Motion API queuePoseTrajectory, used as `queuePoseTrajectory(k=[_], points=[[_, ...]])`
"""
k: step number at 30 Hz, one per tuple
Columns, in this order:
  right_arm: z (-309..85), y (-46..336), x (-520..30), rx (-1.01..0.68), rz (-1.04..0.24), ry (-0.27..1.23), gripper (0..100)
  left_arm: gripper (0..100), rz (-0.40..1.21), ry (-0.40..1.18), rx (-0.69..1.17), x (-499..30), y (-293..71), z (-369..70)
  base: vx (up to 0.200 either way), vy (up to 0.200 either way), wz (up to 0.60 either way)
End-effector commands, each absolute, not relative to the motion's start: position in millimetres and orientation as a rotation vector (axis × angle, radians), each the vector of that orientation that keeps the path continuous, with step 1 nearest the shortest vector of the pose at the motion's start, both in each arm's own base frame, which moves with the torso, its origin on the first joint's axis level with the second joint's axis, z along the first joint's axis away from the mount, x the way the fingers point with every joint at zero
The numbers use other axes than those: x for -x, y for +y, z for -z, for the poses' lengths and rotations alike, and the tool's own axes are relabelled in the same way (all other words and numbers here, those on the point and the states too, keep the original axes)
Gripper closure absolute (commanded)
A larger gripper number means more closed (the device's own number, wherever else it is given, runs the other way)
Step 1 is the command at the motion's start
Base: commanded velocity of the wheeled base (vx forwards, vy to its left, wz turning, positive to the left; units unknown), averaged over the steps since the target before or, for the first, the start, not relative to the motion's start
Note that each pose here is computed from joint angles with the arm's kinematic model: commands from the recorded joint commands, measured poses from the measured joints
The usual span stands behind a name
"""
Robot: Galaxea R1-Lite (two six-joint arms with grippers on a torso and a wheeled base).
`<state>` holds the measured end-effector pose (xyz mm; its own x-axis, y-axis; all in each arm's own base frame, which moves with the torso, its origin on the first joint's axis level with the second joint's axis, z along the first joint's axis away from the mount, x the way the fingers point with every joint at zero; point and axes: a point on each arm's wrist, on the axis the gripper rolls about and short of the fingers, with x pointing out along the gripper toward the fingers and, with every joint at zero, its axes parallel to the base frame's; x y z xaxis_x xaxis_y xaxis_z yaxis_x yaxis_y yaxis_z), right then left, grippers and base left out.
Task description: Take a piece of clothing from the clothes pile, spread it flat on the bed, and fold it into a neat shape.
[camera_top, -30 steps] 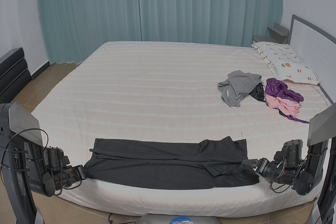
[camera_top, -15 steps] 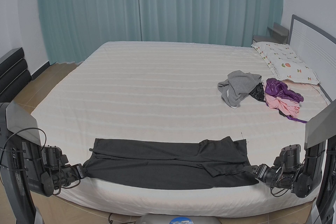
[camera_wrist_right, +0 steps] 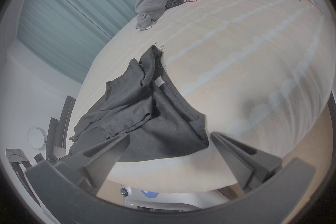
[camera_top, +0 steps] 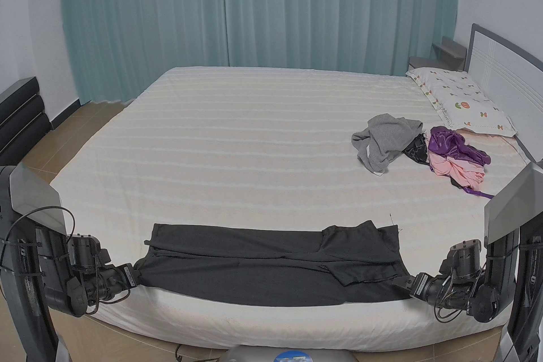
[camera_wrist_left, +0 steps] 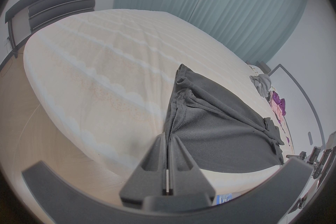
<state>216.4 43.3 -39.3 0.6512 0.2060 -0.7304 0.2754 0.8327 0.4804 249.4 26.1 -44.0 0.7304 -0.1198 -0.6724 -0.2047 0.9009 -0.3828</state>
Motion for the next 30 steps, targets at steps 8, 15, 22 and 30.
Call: queuePoseTrajectory(k=[8,15,22,30], points=[[46,43,-209,-0.56,0.07,0.906,100,100,-0.047,0.76,0.458,-249,26,45,0.0,0.0,0.0],[41,38,-206,-0.51,0.084,0.876,100,100,-0.049,0.757,0.453,-249,26,44,0.0,0.0,0.0],[28,35,-206,-0.516,0.082,0.841,100,100,-0.047,0.737,0.451,-249,27,36,0.0,0.0,0.0],[28,34,-201,-0.492,0.087,0.887,100,100,-0.048,0.747,0.451,-248,27,38,0.0,0.0,0.0]])
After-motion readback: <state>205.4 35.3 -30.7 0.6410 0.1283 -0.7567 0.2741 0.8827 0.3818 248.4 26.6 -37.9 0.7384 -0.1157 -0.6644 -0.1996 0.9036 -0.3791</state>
